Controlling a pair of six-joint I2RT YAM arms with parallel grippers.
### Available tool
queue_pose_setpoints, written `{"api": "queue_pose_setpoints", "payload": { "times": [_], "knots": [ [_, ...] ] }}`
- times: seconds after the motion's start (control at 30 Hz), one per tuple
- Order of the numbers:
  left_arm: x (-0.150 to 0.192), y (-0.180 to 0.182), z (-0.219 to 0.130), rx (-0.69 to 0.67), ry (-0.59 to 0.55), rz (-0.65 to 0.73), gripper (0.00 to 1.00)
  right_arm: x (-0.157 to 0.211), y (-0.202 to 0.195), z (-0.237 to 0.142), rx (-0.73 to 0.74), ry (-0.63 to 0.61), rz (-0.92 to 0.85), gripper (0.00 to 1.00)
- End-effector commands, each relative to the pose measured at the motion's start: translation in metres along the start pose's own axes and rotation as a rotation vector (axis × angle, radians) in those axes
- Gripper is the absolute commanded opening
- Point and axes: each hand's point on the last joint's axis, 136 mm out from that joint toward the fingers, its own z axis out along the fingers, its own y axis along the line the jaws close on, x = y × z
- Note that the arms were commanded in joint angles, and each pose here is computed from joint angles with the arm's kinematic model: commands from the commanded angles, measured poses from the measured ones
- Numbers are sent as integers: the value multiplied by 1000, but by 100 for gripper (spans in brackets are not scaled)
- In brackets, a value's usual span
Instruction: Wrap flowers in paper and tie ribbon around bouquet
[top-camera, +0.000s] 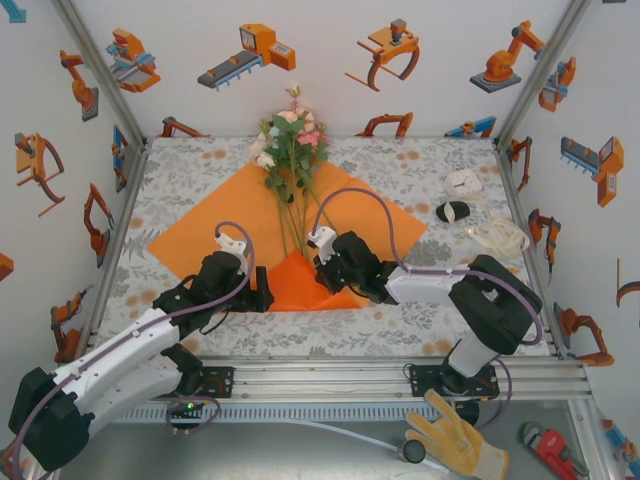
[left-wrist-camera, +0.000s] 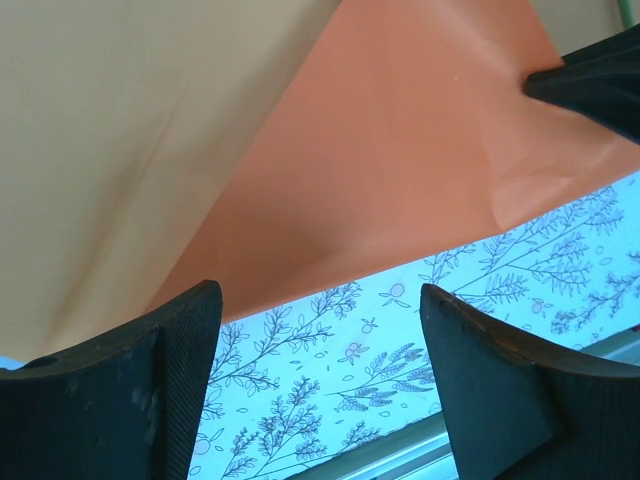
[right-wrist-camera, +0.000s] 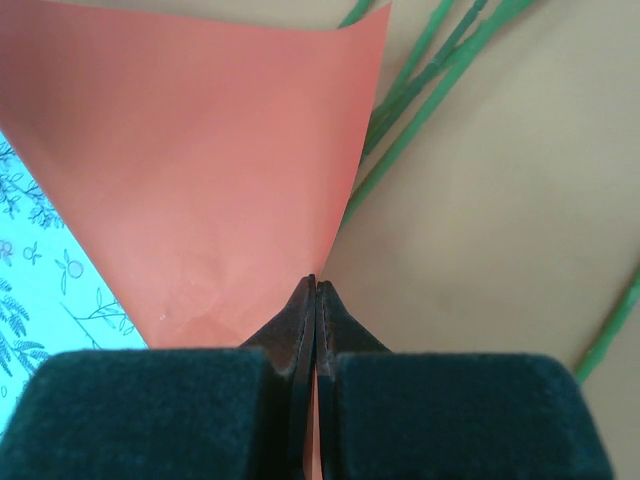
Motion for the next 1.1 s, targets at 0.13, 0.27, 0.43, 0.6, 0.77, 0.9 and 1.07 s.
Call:
{"api": "queue_pose_setpoints", "payload": {
  "times": [0.13, 0.27, 0.43, 0.6, 0.77, 0.9, 1.07],
  "knots": [
    [3, 7, 6, -47, 15, -15, 76, -25, -8, 14, 26, -75, 21, 2],
    [4, 7, 6, -39, 12, -21, 76, -18, -7, 21, 13, -51, 18, 2],
    [1, -14, 4, 74, 6, -14, 74, -3, -16, 27, 60, -14, 28, 5],
    [-3, -39, 2, 190, -22, 18, 68, -2, -22, 22, 96, -27, 33, 10],
    [9, -25, 22, 121, -20, 29, 68, -12, -31, 26, 144, -49, 60, 13],
    [16, 0, 39, -24, 5, 18, 68, -24, -21, 22, 92, -79, 91, 30],
    [12, -3, 53, -29, 0, 18, 68, -40, -15, -5, 78, -128, 121, 43]
  ]
}}
